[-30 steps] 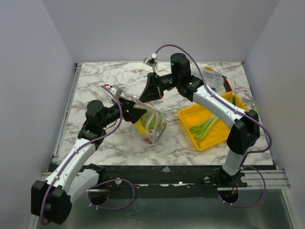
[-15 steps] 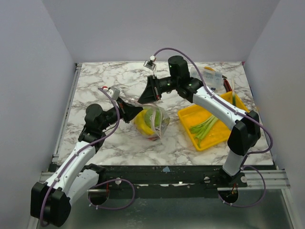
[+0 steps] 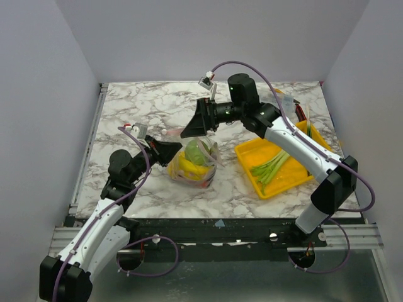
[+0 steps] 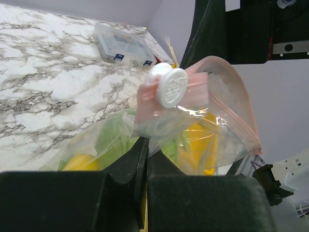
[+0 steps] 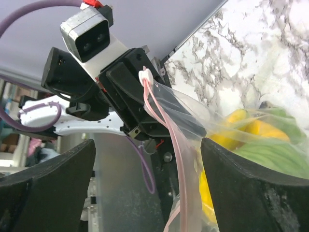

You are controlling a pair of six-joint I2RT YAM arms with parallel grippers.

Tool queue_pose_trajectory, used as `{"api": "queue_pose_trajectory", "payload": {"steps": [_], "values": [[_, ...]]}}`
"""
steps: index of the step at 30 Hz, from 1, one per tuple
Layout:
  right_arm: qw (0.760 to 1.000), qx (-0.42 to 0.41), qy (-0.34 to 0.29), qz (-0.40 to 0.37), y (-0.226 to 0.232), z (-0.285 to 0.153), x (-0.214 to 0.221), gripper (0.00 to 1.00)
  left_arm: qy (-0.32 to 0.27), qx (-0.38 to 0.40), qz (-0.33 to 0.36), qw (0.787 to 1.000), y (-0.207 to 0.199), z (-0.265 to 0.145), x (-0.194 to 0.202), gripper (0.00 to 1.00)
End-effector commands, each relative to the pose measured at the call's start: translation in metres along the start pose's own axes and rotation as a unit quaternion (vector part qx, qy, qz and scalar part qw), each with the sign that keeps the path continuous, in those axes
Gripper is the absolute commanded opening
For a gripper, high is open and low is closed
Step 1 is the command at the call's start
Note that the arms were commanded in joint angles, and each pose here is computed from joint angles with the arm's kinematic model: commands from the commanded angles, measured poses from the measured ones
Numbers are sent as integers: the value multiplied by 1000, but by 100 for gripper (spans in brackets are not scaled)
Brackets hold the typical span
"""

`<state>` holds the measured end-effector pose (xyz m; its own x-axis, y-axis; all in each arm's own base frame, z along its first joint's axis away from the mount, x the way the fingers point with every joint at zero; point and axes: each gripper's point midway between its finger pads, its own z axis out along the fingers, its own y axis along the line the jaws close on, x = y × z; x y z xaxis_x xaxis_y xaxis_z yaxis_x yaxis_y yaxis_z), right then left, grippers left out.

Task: Place the food in the zip-top bag and seal the zipper
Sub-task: Adjust the zipper food storage bag at the center of the board, then zip the zipper food storage bag at the center of the board.

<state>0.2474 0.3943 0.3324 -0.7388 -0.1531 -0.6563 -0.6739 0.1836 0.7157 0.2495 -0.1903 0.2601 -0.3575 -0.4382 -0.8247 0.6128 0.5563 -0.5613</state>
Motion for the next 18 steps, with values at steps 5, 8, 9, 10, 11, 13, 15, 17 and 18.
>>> {"api": "queue_pose_trajectory", "payload": {"steps": [5,8,9,10,11,13,15,17,18], "values": [[980,64,26,-187,-2,33,9,96,-19,29,13,999,-15,-2,-12,0],[968,91,23,-233,-10,43,3,95,-12,35,14,999,-18,-3,-11,0],[966,92,22,-239,-11,44,0,94,-9,34,16,999,-19,-3,-11,0],[965,94,25,-242,-12,45,1,91,-5,32,20,999,-18,-3,-10,0],[964,96,27,-245,-13,45,0,89,-2,32,25,999,-19,-4,-10,0],[963,100,26,-248,-12,43,-1,83,3,34,33,999,-20,-5,-9,0],[964,90,22,-249,-5,40,-1,78,9,32,36,999,-19,-7,-7,0],[967,78,16,-242,3,38,0,74,14,33,38,999,-19,-8,-4,0],[968,74,14,-240,5,37,1,71,17,36,38,998,-20,-9,-2,0]]}}
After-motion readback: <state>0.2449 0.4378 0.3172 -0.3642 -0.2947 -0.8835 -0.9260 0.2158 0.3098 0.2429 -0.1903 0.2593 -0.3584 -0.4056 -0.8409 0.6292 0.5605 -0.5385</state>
